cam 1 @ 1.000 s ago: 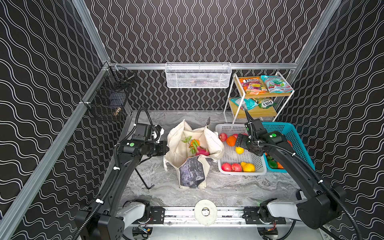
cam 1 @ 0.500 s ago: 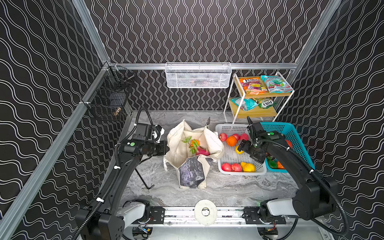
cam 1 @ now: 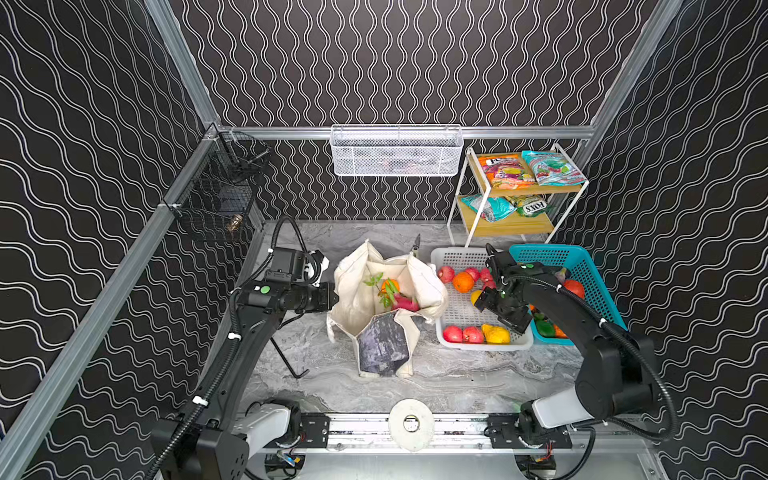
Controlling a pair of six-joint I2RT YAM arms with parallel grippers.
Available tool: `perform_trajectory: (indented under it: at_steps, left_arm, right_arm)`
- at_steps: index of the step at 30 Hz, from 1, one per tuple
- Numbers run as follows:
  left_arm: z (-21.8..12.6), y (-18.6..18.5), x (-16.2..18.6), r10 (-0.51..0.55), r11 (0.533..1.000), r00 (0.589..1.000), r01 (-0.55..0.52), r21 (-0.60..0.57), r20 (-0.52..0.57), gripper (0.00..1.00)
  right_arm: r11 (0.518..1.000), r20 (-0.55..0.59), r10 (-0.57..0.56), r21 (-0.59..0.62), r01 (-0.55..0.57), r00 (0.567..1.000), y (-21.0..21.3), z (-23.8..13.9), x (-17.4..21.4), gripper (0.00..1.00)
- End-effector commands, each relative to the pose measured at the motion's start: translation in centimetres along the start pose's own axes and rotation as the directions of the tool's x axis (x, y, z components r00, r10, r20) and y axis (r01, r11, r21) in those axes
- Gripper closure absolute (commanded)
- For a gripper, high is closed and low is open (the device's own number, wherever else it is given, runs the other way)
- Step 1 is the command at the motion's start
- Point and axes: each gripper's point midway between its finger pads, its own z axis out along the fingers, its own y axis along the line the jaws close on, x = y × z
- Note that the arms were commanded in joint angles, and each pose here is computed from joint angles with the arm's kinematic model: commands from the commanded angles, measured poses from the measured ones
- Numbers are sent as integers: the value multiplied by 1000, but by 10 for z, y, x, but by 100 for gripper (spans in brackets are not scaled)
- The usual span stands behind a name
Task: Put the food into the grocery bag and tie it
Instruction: 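Lower the right gripper into the white basket toward the yellow pear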
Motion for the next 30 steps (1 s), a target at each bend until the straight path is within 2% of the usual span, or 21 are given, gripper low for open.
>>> perform_trajectory:
  at_steps: [1, 26, 30]
  left_arm:
    - [0, 0, 0, 24, 1000, 1000, -24, -1, 1, 100]
    - [-3, -2, -2, 23, 1000, 1000, -23, -2, 2, 100]
    - [-7, -1, -3, 32, 999, 999, -31, -15, 4, 100]
  right_arm:
    - [998, -1, 22, 64, -22, 1000, -10, 3, 1, 1]
    - [996, -61, 6, 91, -1, 998, -10, 40, 12, 1]
    - [998, -80, 11, 62, -6, 997, -3, 45, 13, 1]
